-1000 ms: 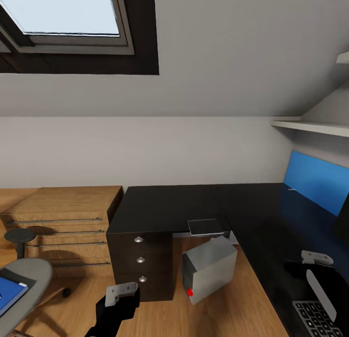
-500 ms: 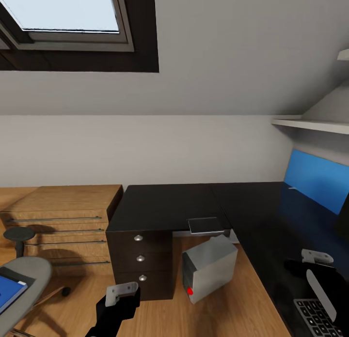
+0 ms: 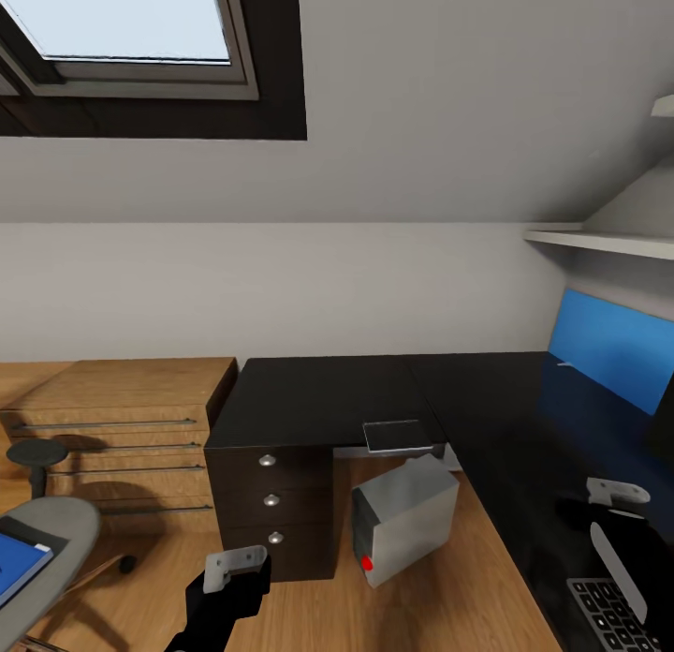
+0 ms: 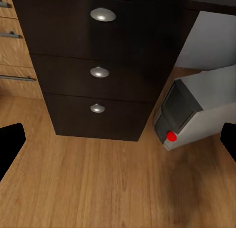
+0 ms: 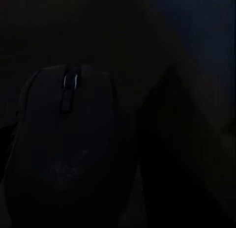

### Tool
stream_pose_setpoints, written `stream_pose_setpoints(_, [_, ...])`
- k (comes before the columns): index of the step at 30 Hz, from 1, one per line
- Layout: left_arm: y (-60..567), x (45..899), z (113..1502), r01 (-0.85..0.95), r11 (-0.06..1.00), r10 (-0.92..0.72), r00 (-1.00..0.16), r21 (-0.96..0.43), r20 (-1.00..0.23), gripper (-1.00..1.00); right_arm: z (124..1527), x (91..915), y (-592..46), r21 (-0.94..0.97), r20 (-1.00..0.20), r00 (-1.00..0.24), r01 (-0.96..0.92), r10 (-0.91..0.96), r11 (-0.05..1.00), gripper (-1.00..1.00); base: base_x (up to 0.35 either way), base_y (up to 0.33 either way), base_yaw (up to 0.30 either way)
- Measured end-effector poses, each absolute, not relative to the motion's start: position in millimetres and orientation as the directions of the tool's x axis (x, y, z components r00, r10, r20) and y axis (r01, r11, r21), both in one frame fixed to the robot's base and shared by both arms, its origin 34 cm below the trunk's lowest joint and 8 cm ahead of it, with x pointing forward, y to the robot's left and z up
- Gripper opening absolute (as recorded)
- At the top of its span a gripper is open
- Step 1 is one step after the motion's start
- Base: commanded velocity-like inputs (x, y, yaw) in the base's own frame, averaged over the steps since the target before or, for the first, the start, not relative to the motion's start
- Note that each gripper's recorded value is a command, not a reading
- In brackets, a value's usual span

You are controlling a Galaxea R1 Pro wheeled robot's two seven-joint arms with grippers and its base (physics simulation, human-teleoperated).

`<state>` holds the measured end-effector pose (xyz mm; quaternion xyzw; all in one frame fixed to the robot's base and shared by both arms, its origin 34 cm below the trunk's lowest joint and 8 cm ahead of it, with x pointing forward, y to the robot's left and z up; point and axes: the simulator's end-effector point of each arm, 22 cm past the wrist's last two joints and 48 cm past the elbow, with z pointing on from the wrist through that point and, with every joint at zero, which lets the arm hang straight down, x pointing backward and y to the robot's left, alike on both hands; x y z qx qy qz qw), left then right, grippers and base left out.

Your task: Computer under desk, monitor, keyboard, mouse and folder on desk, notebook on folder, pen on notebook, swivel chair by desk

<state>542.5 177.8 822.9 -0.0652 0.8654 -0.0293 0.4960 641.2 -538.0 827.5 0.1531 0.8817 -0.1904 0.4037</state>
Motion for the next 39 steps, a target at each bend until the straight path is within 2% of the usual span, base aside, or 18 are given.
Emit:
stream_pose_setpoints(36, [179,542,796,-0.084,0.99,-0.14,-0.502,-0.113,-0.854,1.0,802,640,-538,-0.216,-0.77,-0.627,0.427,0.116,0.878,-1.0,0.0,0.0,0.0])
stream_pose_setpoints(37, [179,542,796,-0.084,0.99,-0.14,-0.502,-0.113,-0.854,1.0,801,640,-538,-0.216,-0.77,-0.627,0.427,0.115,0.878,1.0,0.0,0.0,0.0])
stream_pose_setpoints(39, [179,542,796,-0.084,0.99,-0.139,-0.502,-0.112,-0.853,1.0,801,640,-538,-0.215,-0.77,-0.627,0.429,0.118,0.877,1.0,0.0,0.0,0.0])
